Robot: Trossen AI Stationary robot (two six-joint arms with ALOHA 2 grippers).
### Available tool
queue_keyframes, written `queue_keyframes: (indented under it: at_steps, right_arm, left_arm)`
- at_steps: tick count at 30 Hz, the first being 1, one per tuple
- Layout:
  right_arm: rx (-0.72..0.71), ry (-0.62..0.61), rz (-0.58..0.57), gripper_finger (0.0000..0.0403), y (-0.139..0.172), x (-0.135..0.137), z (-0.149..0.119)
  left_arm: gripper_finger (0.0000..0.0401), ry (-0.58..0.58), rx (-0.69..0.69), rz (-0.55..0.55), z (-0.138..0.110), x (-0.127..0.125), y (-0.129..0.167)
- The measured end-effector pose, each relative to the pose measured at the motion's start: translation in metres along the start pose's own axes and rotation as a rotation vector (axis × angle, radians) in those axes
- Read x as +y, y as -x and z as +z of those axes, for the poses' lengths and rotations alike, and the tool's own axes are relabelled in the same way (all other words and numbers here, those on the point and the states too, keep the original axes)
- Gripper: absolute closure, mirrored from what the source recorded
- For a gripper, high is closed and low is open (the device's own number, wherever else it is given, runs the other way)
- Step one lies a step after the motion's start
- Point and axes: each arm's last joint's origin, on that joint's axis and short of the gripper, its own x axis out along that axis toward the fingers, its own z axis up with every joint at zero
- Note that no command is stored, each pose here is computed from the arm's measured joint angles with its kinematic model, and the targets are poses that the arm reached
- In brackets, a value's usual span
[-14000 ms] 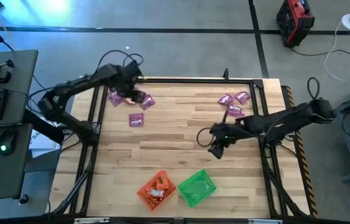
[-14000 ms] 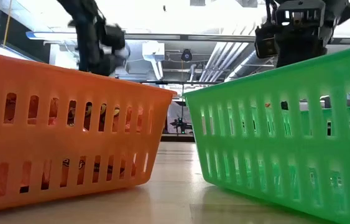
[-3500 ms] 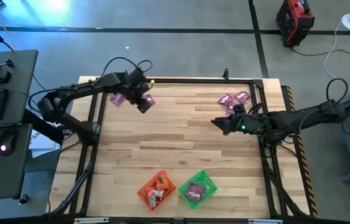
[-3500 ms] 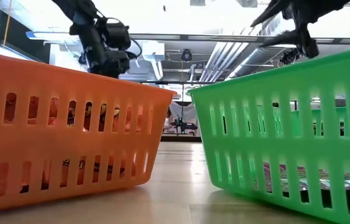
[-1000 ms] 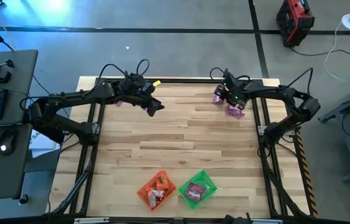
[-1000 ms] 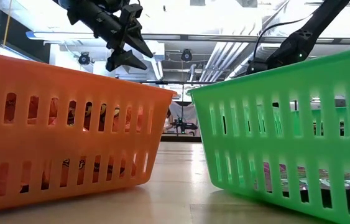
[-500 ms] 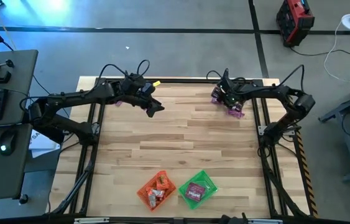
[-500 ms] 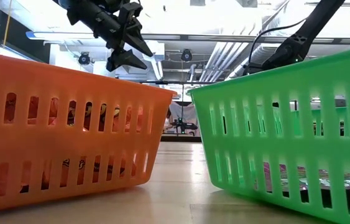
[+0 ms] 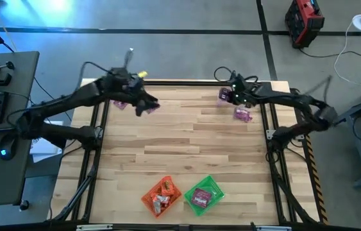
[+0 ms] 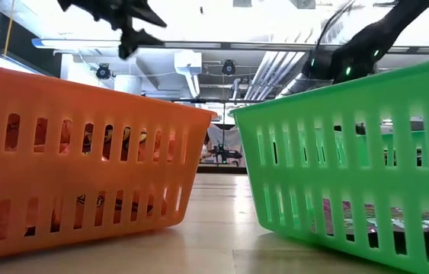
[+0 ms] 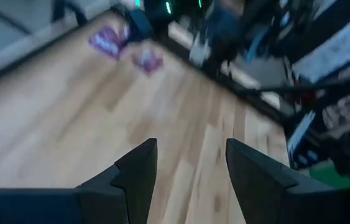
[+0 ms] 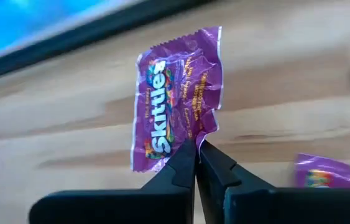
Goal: Sort candy by brand, put in halloween buckets
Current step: Put the purple candy into the green basket
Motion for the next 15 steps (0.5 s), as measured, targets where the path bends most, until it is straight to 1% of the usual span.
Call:
queue_keyframes:
  at_steps: [4, 7, 11, 15]
  right_arm:
    - [-0.003, 0.125, 0.186, 0.0402, 0.04, 0.014, -0.01]
    - [0.064, 0.223, 0.343, 0.0402, 0.068, 0.025, -0.031]
    - [0.239, 0.382, 0.555, 0.0403, 0.103, 0.038, -0.078]
    - [0.443, 0.479, 0.711, 0.0403, 0.134, 0.047, -0.136]
  left_arm:
    - [0.0219, -0.043, -0.12, 0.043, 0.005, -0.008, 0.031]
    - [0.0219, -0.065, -0.186, 0.079, 0.006, -0.013, 0.047]
    - [0.0219, -0.071, -0.226, 0.107, 0.005, -0.016, 0.056]
    - [0.0219, -0.061, -0.223, 0.109, 0.005, -0.016, 0.056]
